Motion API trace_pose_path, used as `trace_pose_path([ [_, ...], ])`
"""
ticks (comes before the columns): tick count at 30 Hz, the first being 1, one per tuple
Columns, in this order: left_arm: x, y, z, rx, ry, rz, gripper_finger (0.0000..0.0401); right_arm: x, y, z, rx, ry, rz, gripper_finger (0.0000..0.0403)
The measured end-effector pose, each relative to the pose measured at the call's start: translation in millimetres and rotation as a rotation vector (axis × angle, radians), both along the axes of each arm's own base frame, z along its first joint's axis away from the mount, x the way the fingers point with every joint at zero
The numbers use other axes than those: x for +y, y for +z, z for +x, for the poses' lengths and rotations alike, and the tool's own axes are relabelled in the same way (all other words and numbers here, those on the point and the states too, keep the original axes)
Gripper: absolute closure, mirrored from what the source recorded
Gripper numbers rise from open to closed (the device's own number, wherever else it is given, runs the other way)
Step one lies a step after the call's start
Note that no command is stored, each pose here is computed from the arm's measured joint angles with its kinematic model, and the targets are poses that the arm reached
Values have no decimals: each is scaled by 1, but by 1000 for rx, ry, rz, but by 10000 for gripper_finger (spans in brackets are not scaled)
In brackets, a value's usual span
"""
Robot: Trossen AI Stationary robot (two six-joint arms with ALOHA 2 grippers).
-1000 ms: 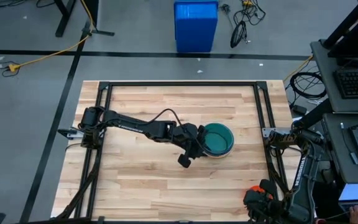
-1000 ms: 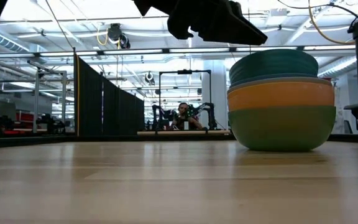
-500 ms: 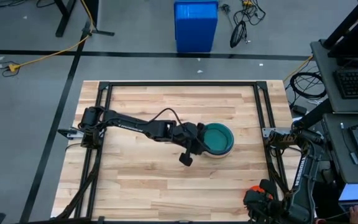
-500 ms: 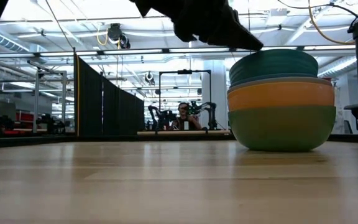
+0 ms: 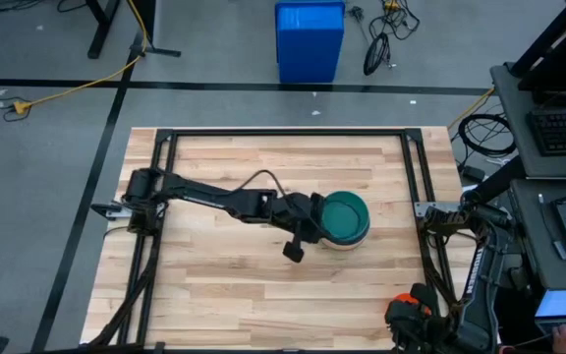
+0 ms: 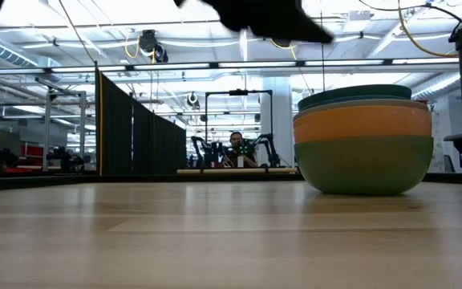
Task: Nest bowls inside each other
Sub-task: Stack the teal bowl on top of the light blue bowl, then stack the orange transparent bowl on top of the teal bowl
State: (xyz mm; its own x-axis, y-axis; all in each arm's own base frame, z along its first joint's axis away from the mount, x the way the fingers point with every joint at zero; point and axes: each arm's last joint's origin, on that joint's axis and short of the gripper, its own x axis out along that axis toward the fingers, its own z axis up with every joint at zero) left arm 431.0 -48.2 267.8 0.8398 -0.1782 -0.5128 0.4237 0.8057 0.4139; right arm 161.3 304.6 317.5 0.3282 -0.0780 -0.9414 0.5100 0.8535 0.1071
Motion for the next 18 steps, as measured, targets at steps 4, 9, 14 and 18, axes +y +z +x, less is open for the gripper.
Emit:
trace_pose_path([
  [4, -14, 39, -26, -48, -4, 13, 393, 1, -1, -1, 10, -36, 21, 289],
  [9, -34, 79, -61, -107, 71, 56, 381, 6, -2, -3, 110, -98, 123, 289],
  [14, -49, 94, -88, -77, 138, 85, 346, 15, 0, -2, 103, -83, 219, 289],
  [18, -58, 92, -98, -19, 172, 49, 318, 19, 0, -1, 98, -73, 261, 289],
])
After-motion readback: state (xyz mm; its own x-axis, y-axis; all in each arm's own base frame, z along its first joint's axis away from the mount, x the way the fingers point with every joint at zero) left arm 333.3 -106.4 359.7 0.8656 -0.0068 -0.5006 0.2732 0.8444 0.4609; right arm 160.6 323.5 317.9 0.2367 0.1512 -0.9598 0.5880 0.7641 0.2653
